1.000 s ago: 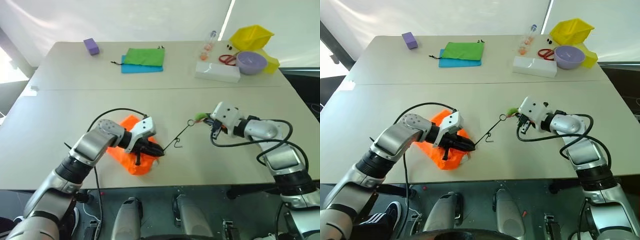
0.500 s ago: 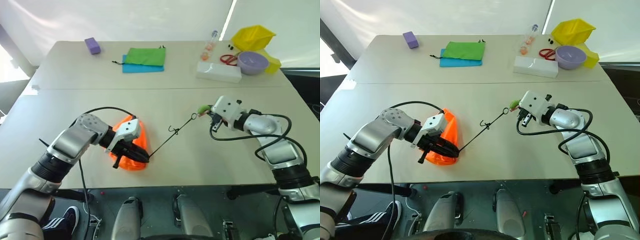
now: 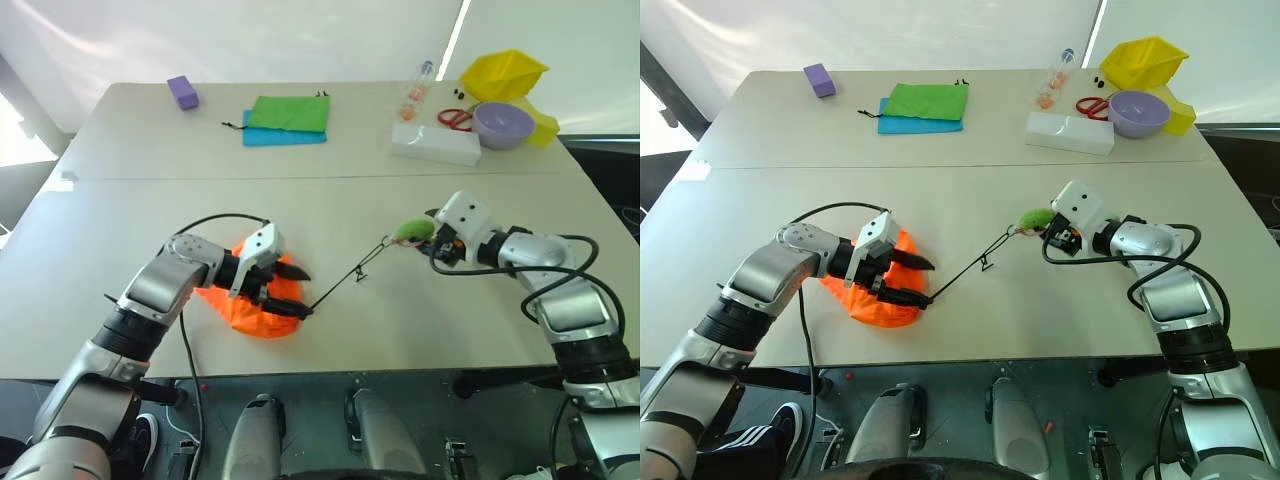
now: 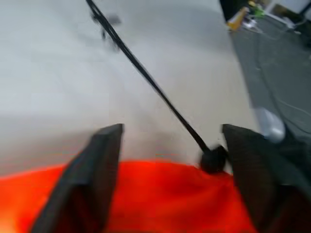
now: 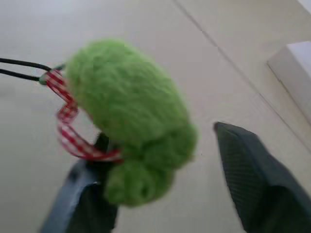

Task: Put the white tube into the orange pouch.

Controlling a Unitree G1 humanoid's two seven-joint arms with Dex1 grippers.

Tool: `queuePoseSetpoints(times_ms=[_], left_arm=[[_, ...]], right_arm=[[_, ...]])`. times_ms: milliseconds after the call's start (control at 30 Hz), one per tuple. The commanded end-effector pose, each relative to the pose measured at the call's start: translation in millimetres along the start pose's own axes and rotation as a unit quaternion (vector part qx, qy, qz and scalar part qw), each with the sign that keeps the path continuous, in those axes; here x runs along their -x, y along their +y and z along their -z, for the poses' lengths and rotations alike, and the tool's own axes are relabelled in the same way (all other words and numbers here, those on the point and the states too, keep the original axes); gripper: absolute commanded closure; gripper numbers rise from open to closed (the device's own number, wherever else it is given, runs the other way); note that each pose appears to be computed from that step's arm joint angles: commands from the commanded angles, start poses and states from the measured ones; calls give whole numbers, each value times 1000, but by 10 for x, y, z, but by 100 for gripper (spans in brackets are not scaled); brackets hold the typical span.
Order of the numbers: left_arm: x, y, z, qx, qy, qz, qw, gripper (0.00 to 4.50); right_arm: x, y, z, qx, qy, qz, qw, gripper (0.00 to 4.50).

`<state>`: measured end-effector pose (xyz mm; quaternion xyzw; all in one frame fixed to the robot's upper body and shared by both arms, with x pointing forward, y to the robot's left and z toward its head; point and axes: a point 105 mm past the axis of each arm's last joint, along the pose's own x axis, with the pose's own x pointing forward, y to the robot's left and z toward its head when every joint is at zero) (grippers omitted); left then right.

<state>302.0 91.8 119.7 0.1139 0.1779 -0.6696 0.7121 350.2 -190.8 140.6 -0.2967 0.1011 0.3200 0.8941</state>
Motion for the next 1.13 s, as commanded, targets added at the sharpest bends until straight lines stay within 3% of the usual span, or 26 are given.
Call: queuePoseSetpoints(times_ms=[33, 100, 200, 267, 400, 500, 667, 767, 900, 1133], left_arm=[[208, 63, -233, -18, -52, -21, 998, 2], [318, 154, -298, -42, -72, -57, 995, 2], [804, 530, -424, -59, -141, -215, 965, 2], [981, 632, -362, -29, -160, -265, 950, 2], [1111, 622, -146, -11, -145, -300, 943, 2], [1234, 580, -23, -6, -142, -332, 933, 2], [1379, 510, 9, 8, -157, -357, 921, 2], [1564, 434, 190, 28, -140, -400, 905, 2], [1778, 366, 371, 53, -136, -451, 881, 2], [1966, 257, 626, 58, -130, -488, 861, 2]], right_arm=[[60, 99, -204, 25, -33, -30, 999, 61], [96, 55, -218, 28, -38, -15, 999, 61], [323, 4, -143, 1, -41, -20, 999, 61], [422, 2, -102, -24, -41, -31, 998, 61], [571, 38, 131, -11, 28, -63, 998, 61], [662, 195, 157, -29, 37, -123, 991, 61], [631, 220, -235, -88, -84, -137, 983, 61], [627, 417, -425, -147, -175, -150, 962, 61], [616, 758, -266, -143, -150, -181, 961, 61], [624, 845, -169, -143, -136, -199, 960, 61]])
